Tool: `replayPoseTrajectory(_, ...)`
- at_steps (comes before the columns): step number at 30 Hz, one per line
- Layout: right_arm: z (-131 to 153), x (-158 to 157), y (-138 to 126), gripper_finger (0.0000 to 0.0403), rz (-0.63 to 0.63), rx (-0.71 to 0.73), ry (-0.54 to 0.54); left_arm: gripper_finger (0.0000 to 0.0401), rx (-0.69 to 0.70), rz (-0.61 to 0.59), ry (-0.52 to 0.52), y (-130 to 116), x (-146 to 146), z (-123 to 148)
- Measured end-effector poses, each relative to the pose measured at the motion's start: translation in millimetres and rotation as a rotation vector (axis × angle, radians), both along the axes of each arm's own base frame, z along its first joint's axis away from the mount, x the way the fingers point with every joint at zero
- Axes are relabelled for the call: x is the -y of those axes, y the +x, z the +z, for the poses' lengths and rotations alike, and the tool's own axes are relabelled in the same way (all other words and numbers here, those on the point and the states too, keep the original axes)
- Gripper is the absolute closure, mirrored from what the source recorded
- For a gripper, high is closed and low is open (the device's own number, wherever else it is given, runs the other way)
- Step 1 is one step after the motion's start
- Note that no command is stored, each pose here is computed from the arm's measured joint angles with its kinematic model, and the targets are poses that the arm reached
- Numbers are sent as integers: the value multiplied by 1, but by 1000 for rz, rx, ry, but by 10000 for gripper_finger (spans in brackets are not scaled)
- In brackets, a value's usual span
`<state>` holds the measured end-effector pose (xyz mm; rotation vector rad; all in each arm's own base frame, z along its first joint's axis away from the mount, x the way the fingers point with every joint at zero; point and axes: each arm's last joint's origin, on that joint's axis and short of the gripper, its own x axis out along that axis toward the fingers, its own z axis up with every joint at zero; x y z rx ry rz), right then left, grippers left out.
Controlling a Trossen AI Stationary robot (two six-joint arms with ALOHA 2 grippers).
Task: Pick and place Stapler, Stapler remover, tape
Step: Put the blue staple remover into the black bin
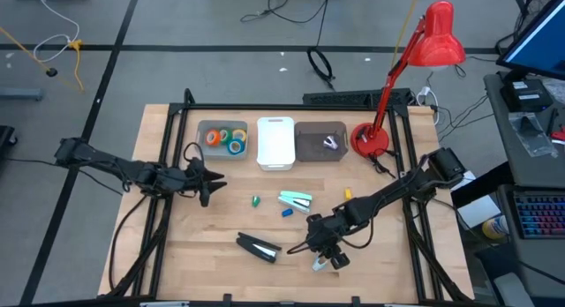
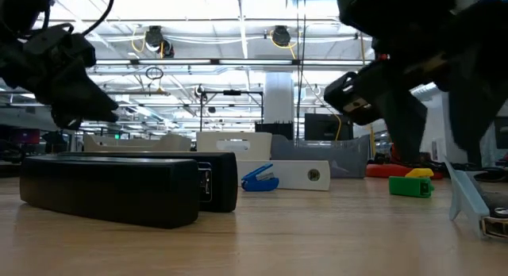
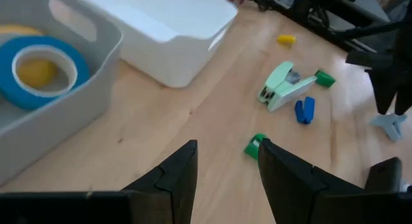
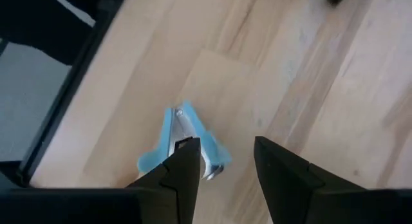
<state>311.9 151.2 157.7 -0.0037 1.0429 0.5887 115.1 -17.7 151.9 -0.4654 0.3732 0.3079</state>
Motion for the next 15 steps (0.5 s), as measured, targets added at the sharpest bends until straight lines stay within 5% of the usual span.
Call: replayPoseTrajectory(15, 1, -1, 3, 261, -17, 22, 22, 238, -7, -28, -36, 0, 1, -3)
